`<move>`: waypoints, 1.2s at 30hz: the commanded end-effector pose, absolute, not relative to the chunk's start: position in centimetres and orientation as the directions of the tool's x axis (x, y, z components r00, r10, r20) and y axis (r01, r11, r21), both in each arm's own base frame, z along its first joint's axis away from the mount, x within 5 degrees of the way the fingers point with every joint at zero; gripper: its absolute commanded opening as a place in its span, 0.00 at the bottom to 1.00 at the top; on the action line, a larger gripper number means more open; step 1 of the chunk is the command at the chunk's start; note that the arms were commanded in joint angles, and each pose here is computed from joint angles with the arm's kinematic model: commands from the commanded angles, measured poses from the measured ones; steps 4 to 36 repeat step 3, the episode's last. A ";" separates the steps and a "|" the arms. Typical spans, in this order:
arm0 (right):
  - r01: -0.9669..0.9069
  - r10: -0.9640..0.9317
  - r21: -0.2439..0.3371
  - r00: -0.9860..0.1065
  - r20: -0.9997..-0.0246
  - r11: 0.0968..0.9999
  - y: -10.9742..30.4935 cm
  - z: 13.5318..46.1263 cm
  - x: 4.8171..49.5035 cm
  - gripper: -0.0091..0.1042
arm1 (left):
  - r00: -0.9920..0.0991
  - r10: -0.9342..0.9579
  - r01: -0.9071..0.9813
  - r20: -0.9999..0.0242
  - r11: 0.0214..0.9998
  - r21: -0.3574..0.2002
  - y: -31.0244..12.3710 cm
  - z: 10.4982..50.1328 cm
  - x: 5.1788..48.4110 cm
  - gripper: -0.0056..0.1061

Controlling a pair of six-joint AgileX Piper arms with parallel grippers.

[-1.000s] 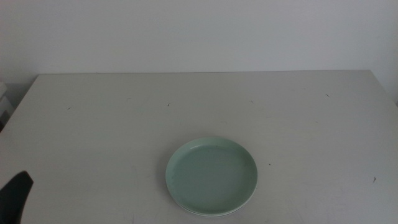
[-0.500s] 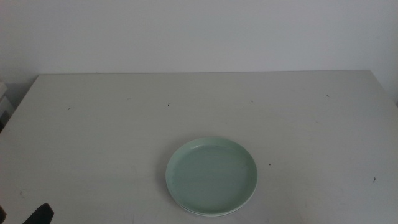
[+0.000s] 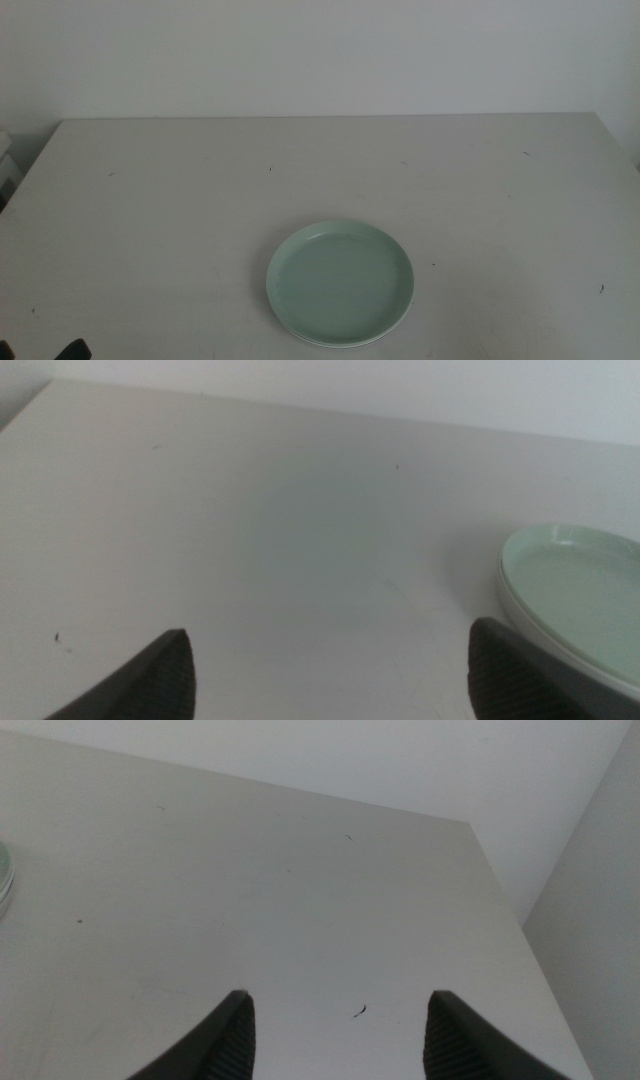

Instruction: Stack the three bowls on top of each other.

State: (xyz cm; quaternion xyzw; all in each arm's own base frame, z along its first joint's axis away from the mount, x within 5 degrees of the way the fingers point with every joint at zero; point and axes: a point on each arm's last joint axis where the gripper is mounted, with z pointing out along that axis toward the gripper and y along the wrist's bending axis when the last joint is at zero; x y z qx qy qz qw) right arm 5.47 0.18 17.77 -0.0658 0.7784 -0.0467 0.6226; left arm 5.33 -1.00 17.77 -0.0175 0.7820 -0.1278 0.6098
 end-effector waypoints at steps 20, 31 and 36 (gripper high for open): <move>-0.009 -0.183 -0.184 -0.112 -0.977 0.983 0.0 18.8 5.4 0.47 | -0.187 -0.207 0.140 -0.960 0.962 -0.234 -1.0 18.4 5.3 0.97; -0.009 -0.183 -0.184 -0.112 -0.977 0.983 0.0 18.8 5.4 0.47 | -0.187 -0.207 0.140 -0.960 0.962 -0.234 -1.0 18.4 5.3 0.97; -0.009 -0.183 -0.184 -0.112 -0.977 0.983 0.0 18.8 5.4 0.47 | -0.187 -0.207 0.140 -0.960 0.962 -0.234 -1.0 18.4 5.3 0.97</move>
